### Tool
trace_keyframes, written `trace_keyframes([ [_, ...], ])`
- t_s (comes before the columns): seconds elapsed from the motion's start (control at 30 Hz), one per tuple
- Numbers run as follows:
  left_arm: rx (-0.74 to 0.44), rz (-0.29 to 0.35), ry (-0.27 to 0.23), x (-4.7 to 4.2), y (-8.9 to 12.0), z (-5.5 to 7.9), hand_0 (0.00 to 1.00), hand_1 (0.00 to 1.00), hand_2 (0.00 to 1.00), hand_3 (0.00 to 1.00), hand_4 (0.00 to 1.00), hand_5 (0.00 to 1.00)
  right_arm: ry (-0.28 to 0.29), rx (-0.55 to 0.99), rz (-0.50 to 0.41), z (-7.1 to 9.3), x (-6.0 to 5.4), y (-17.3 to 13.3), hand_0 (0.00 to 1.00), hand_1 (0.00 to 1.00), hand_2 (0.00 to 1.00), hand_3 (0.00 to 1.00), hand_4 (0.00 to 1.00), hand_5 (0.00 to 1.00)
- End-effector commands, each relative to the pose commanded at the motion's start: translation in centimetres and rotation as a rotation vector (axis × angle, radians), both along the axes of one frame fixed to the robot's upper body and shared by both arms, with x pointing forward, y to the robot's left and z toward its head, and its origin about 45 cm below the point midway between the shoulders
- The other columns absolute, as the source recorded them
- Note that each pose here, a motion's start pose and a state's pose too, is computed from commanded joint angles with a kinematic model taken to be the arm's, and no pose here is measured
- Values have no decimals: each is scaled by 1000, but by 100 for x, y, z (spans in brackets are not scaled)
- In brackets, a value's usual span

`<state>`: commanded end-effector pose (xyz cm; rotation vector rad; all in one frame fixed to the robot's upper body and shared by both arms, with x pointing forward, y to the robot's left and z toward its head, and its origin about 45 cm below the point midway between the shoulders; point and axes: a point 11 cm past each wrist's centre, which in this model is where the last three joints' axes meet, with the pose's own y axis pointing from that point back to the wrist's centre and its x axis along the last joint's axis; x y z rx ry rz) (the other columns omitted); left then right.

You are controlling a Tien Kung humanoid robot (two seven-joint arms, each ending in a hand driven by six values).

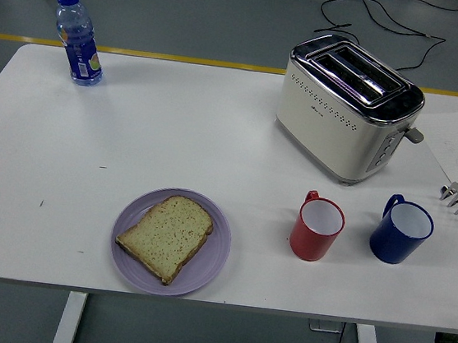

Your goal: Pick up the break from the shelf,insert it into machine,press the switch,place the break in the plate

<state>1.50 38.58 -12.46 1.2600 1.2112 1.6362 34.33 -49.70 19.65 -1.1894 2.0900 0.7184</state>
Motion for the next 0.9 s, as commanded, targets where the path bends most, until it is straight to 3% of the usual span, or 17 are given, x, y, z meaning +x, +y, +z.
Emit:
trace_keyframes([
  [0.47,1,-4,11,-49,5,-2,691,667,718,726,469,998,10,5,-5,-51,-45,-16,746,689,708,631,401,232],
  [0.9,-1,1,-1,0,-3,-1,690,666,716,725,467,998,-1,10,-11,-19,-32,-29,746,688,707,630,399,229],
])
